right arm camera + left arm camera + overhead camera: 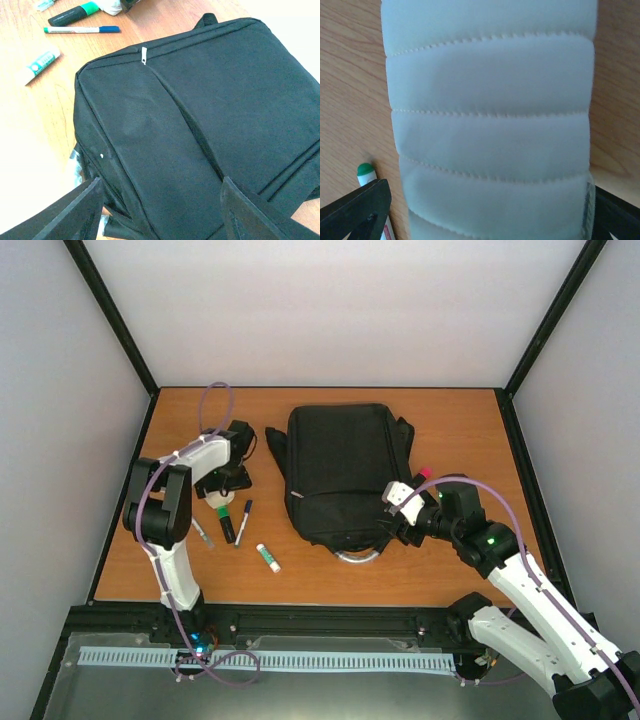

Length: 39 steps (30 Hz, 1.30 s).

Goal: Pack the student bag
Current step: Pick up the stationery from the center of the board.

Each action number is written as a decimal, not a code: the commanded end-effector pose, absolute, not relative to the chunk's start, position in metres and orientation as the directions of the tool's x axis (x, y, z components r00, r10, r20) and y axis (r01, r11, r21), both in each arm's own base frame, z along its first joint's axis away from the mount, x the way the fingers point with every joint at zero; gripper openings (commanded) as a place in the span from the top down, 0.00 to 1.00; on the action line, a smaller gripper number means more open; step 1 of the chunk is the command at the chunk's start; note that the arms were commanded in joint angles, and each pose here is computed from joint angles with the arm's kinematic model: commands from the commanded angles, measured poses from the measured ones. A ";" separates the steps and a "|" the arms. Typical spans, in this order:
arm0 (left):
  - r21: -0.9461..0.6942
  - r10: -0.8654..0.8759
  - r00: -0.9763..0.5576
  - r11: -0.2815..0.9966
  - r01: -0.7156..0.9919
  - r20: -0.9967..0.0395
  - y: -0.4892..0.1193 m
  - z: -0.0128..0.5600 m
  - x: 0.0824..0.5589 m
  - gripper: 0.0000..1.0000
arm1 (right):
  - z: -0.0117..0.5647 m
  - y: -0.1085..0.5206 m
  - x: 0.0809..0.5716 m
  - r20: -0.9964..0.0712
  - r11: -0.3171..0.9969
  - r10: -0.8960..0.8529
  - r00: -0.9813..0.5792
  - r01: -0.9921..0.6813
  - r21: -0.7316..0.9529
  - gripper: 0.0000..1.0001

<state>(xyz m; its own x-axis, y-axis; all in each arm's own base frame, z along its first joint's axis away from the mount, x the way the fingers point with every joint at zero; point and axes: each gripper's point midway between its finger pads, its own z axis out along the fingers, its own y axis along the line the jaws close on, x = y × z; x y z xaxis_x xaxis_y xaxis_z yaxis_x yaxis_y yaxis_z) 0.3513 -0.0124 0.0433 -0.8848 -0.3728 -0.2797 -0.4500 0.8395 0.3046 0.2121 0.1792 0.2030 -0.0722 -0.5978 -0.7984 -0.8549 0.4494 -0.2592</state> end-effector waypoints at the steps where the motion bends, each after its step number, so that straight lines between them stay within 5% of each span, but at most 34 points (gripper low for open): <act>1: 0.268 -0.425 -0.857 0.824 -0.499 -0.291 -0.004 0.040 0.368 0.00 | 0.199 0.179 0.209 -0.800 0.442 -0.595 -0.074 -0.862 -0.249 0.34; 12: 0.200 -0.442 -0.844 0.836 -0.510 -0.302 -0.011 0.036 0.370 0.24 | 0.197 0.178 0.209 -0.796 0.440 -0.600 -0.079 -0.863 -0.247 0.34; 22: -0.044 -0.417 -0.783 0.892 -0.449 -0.460 -0.032 0.121 0.383 0.43 | 0.193 0.178 0.213 -0.789 0.447 -0.608 -0.091 -0.860 -0.245 0.34; 30: -0.333 -0.251 -0.823 0.939 -0.080 -0.510 -0.120 0.189 0.371 0.48 | 0.188 0.177 0.216 -0.780 0.455 -0.617 -0.109 -0.858 -0.240 0.34; 39: -0.542 -0.105 -0.834 0.802 0.251 -0.542 -0.202 0.235 0.318 0.49 | 0.182 0.177 0.219 -0.768 0.461 -0.627 -0.129 -0.857 -0.232 0.34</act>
<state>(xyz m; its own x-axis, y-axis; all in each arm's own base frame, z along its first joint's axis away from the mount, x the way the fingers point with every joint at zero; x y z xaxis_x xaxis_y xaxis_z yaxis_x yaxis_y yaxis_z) 0.3408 -0.1640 0.2083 -0.8394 -0.1875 -0.5102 0.0618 0.8997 -0.4321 0.2163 0.1798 0.1887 -0.1129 -0.6217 -0.7751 -0.8637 0.4470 -0.2328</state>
